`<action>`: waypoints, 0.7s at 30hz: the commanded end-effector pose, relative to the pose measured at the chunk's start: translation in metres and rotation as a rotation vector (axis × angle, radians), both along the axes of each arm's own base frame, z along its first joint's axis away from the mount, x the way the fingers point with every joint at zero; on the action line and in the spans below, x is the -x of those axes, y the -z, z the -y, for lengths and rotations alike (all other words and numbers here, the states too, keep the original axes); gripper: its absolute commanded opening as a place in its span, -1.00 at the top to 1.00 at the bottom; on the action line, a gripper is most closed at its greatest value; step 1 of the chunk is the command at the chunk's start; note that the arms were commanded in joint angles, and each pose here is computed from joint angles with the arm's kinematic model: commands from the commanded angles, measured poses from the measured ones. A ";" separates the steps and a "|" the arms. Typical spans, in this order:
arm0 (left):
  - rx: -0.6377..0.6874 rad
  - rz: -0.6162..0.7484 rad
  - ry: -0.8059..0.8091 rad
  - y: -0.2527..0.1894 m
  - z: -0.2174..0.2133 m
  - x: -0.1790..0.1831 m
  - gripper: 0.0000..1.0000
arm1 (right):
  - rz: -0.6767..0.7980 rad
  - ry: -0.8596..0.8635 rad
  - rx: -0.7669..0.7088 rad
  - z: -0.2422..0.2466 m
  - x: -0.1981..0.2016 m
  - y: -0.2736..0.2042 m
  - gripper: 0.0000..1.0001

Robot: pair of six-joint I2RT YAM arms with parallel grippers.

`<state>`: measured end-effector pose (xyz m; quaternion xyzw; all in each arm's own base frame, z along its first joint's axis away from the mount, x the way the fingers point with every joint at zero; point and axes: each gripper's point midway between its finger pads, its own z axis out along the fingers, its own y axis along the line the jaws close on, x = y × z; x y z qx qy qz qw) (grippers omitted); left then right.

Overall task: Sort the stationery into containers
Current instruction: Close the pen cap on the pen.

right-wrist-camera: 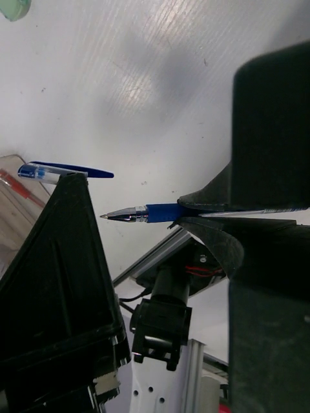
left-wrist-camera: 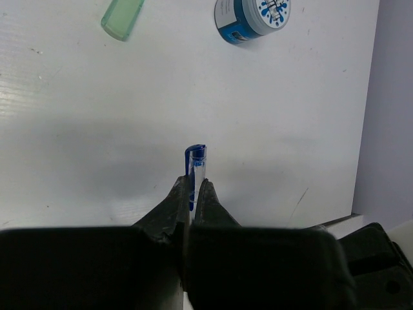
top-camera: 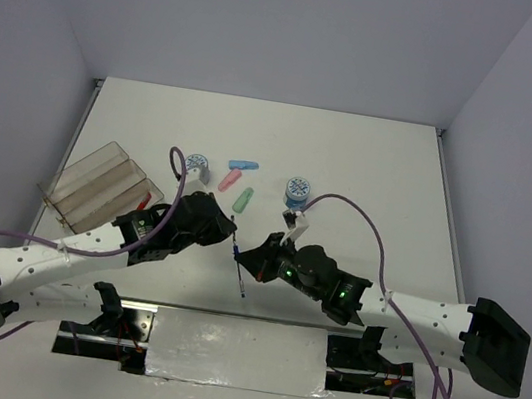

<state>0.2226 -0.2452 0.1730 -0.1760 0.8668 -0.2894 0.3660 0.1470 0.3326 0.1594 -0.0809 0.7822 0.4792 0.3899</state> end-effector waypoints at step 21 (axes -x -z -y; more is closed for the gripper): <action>0.073 0.083 0.002 -0.026 0.005 -0.004 1.00 | 0.015 0.076 -0.039 -0.007 -0.014 -0.014 1.00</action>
